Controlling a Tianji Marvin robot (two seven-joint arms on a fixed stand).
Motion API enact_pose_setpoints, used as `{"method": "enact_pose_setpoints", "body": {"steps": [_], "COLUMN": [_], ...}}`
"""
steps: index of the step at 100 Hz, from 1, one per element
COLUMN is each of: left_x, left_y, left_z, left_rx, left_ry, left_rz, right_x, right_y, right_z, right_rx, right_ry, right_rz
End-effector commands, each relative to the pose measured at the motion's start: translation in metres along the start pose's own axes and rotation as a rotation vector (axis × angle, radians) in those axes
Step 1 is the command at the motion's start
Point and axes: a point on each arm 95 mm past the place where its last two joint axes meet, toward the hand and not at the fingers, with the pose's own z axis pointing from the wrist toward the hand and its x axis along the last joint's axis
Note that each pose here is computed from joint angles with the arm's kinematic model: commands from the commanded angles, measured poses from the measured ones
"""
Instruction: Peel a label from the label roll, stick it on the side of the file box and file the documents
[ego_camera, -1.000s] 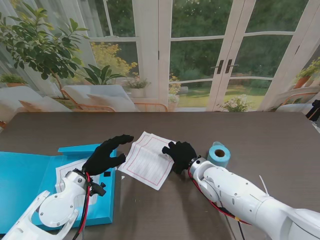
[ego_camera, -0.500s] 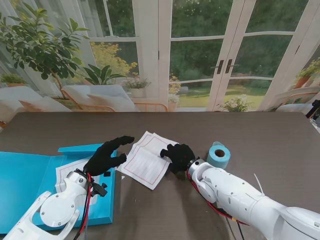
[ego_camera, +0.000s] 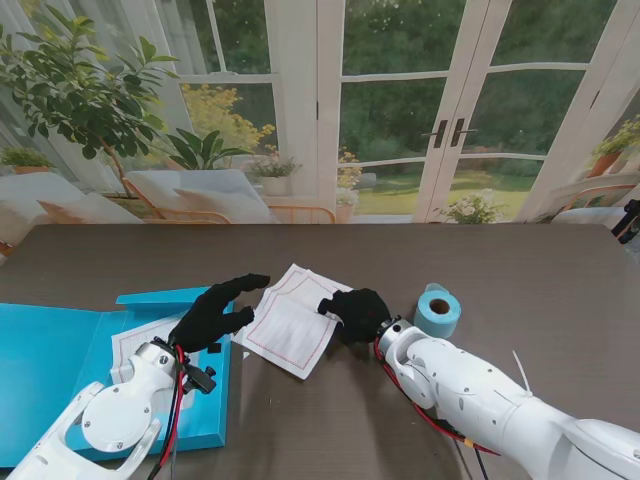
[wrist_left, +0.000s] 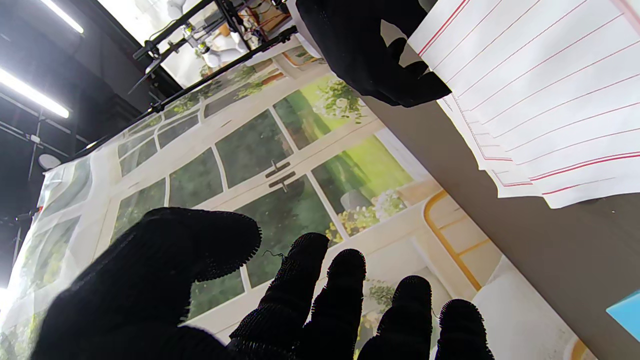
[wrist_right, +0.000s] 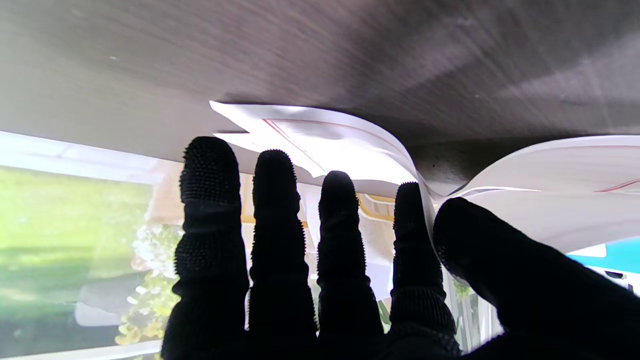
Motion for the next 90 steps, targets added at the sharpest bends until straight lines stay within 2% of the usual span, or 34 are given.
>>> {"method": "enact_pose_setpoints", "body": {"steps": [1, 60, 90], "left_x": [0.003, 0.005, 0.005], "left_y": [0.003, 0.004, 0.004], "left_z": [0.001, 0.001, 0.0], "left_rx": [-0.018, -0.021, -0.016], "left_ry": [0.001, -0.011, -0.018], "left_rz": [-0.012, -0.044, -0.052], "right_x": [0.005, 0.009, 0.01], "right_y": [0.0, 0.013, 0.032], "right_z": [0.001, 0.006, 0.009], "right_rx": [0.003, -0.113, -0.188], "right_ry": [0.02, 0.043, 0.04], "right_rz": [0.007, 0.065, 0.076]}}
